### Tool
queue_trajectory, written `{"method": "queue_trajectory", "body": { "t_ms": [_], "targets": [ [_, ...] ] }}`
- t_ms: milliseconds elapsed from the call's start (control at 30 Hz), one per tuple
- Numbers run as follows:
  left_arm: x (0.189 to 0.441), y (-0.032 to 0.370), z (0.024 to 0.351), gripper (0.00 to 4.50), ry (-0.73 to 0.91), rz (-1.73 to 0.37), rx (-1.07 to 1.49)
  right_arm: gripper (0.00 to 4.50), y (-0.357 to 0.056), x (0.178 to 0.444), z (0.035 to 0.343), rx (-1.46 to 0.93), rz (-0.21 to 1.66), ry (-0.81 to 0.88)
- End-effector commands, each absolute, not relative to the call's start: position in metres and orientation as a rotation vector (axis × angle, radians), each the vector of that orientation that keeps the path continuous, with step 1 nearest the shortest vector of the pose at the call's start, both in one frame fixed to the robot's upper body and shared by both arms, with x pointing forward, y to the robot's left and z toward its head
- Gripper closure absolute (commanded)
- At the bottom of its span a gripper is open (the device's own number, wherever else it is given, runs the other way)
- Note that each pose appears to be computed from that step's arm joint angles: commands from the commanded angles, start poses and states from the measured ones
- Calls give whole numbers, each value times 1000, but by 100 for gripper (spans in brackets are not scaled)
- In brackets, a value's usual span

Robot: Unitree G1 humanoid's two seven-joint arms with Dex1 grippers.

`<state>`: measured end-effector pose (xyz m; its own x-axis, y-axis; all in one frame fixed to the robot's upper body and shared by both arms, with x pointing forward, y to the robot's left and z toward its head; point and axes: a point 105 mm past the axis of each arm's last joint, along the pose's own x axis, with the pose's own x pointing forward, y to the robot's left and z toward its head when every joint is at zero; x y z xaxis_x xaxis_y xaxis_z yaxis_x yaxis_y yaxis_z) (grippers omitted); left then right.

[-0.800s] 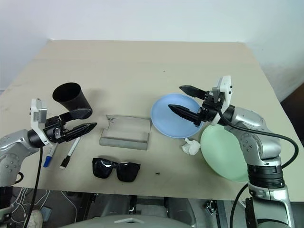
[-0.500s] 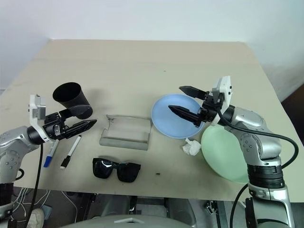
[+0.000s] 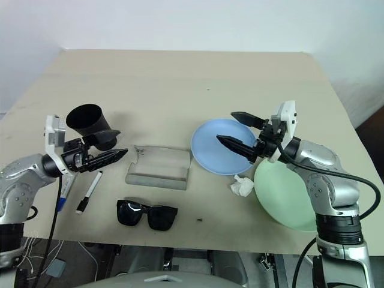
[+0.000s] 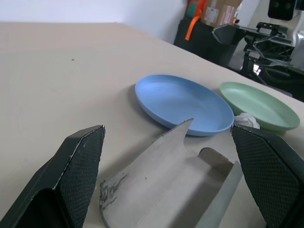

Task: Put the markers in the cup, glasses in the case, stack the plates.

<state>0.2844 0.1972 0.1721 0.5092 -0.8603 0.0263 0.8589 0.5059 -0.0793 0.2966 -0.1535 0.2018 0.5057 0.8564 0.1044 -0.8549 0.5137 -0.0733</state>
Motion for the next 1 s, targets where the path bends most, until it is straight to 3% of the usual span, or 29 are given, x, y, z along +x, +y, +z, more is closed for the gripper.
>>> {"method": "queue_trajectory", "body": {
  "t_ms": [33, 500, 700, 1000],
  "targets": [
    [286, 194, 178, 5, -14, -1054, -59, 0, -153, 291, 213, -34, 1024, -177],
    [292, 198, 179, 5, -15, -1049, -34, 0, -150, 293, 219, -42, 1028, -198],
    [289, 201, 182, 5, -19, -1039, -35, 0, -158, 295, 215, -71, 1007, -77],
    [280, 205, 173, 5, 5, -1019, -60, 0, -206, 294, 216, -68, 854, 113]
  ]
}}
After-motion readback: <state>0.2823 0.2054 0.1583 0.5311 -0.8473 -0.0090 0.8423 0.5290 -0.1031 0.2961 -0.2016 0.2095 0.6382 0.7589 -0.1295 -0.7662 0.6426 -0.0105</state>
